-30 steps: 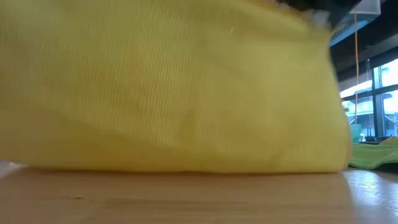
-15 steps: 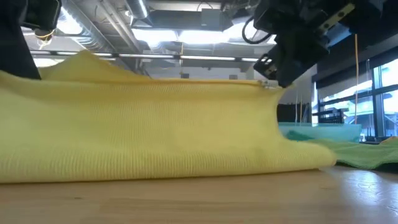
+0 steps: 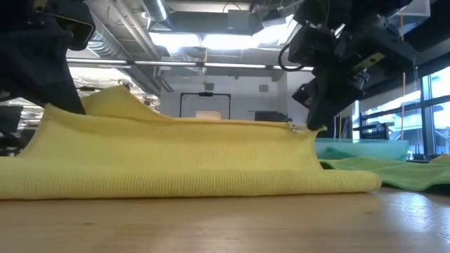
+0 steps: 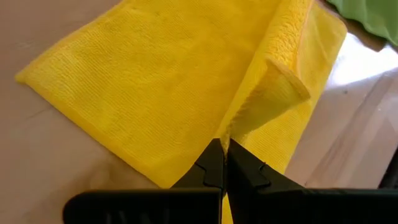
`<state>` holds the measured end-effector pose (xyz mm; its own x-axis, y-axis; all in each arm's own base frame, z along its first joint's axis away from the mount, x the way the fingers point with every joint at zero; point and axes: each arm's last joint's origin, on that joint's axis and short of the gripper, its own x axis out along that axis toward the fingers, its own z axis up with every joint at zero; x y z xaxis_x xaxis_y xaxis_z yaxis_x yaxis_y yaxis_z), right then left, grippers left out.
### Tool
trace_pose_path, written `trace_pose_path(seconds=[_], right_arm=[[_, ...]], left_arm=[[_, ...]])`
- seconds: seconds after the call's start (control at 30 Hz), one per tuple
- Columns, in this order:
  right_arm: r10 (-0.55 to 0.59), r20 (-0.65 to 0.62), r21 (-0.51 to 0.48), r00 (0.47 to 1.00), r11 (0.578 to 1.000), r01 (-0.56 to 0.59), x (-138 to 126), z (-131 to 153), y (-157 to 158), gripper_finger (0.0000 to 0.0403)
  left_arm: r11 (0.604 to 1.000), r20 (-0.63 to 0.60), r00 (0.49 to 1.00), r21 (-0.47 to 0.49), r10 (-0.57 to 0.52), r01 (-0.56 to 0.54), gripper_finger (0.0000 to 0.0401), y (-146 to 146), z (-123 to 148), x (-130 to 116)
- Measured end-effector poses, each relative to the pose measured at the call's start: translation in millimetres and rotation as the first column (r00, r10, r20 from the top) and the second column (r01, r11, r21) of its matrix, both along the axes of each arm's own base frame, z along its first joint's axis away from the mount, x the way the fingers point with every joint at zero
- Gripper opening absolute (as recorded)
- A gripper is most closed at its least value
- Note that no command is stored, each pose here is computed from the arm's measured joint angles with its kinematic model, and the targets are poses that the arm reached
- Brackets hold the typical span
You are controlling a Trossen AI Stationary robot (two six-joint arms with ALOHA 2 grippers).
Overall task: Fold microfiber towels
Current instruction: Fold the left yellow microfiber cloth
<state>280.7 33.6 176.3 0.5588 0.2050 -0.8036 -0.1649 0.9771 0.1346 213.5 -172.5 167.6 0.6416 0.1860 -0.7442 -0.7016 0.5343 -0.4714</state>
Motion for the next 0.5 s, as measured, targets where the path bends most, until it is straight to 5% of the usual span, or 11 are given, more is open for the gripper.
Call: trace_pose_path(seconds=[0.27, 0.5], right_arm=[[-0.076, 0.111, 0.010, 0.991, 0.997, 0.075, 12.1, 3.4, -10.9, 0.0003], [-0.107, 0.029, 0.024, 0.994, 0.994, 0.106, 18.7, -19.7, -15.2, 0.0003]], left_arm=[[0.999, -0.055, 0.997, 0.020, 0.051, -0.050, 0.0000, 5.6, -3.4, -5.4], [0.996, -0.100, 0.992, 0.043, 0.082, -0.078, 0.0000, 12.4, -5.3, -6.6]])
